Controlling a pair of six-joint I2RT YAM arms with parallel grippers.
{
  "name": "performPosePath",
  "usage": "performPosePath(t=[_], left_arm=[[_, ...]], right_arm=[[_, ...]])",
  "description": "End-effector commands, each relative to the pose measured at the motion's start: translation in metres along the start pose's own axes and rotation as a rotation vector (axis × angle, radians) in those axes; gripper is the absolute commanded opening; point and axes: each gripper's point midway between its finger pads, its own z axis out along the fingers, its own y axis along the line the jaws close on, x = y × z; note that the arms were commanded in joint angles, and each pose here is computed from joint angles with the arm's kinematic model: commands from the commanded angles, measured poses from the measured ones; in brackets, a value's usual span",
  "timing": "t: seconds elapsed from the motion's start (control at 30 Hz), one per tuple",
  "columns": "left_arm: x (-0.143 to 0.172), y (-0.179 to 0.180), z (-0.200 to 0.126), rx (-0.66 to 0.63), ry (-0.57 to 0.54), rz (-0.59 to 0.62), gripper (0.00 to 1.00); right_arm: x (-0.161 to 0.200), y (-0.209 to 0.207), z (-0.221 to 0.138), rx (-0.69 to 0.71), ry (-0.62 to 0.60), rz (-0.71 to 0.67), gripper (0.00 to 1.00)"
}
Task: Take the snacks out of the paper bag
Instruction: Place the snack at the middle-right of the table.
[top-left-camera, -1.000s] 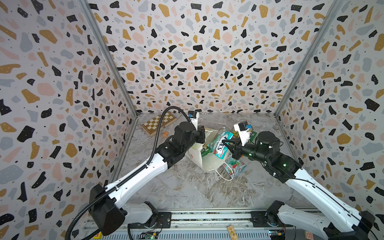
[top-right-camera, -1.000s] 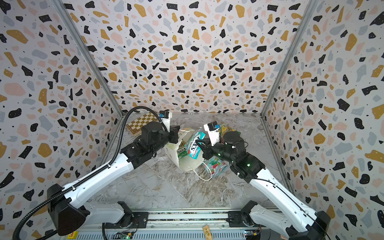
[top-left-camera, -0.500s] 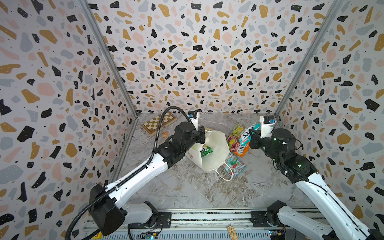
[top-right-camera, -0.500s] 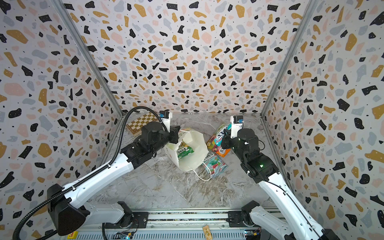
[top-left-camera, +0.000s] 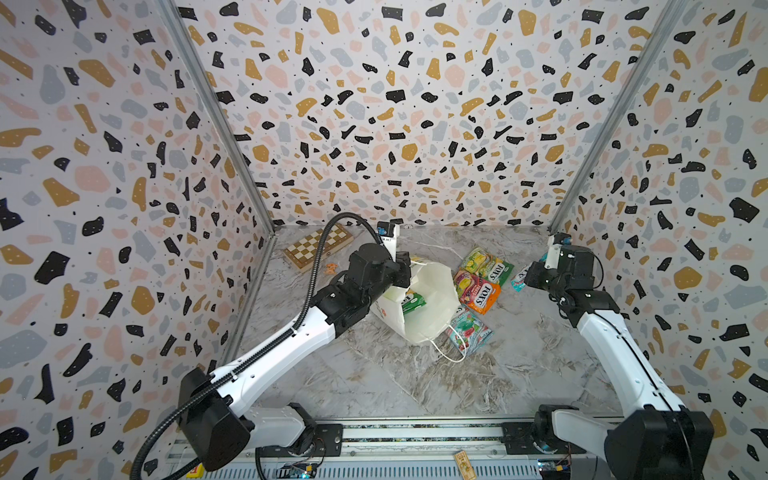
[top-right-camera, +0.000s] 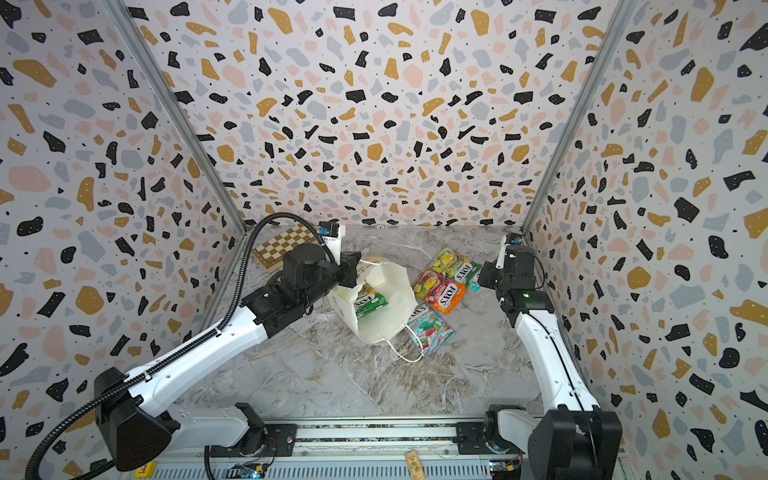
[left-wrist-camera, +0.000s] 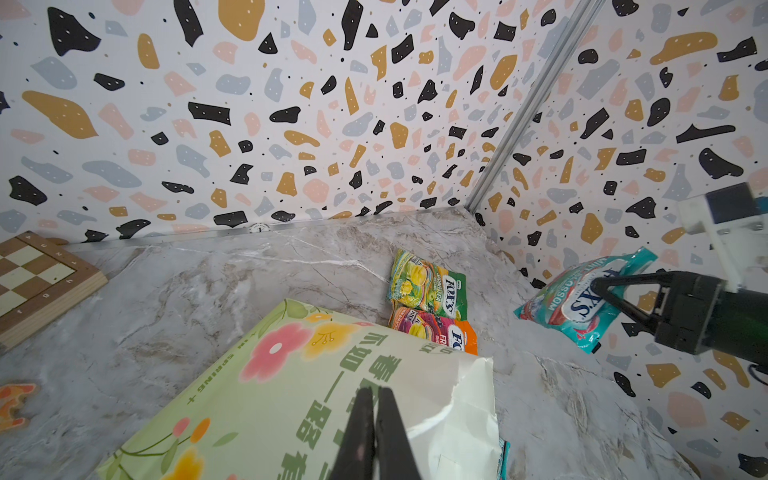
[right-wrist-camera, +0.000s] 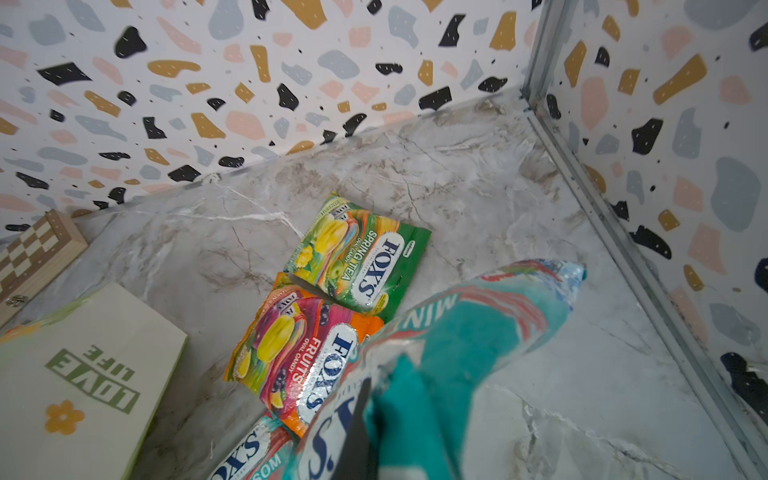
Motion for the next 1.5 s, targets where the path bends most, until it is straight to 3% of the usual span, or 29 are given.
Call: performPosePath(t=[0.0, 0.23, 0.57, 0.8, 1.13, 1.37, 1.47], left_arm=[[-0.016, -0.005, -0.006, 0.015, -0.053, 0.009, 0.0], [-0.016, -0.005, -0.006, 0.014, -0.053, 0.013, 0.0], [-0.015, -0.003, -0.006, 0.005, -0.052, 0.02, 0.0], [-0.018, -0.003, -0.009, 0.002, -0.054, 0.027, 0.0], [-0.016, -0.002, -0.009, -0.002, -0.044, 0.029, 0.0], [-0.015, -0.002, -0.008, -0.003, -0.042, 0.031, 0.0], [-0.015, -0.002, -0.008, -0.003, -0.042, 0.03, 0.0]], right_arm=[[-0.024, 0.008, 0.009, -0.073, -0.078, -0.022, 0.0], [-0.007, -0.002, 0.05, -0.17, 0.004, -0.001, 0.0], [0.026, -0.02, 0.07, -0.318, 0.06, 0.049, 0.0], [0.059, -0.056, 0.084, -0.201, 0.169, 0.058, 0.0], [0.07, -0.088, 0.09, -0.069, 0.226, 0.064, 0.01], [0.072, -0.097, 0.091, -0.017, 0.234, 0.07, 0.13], [0.072, -0.102, 0.09, 0.012, 0.232, 0.077, 0.24]])
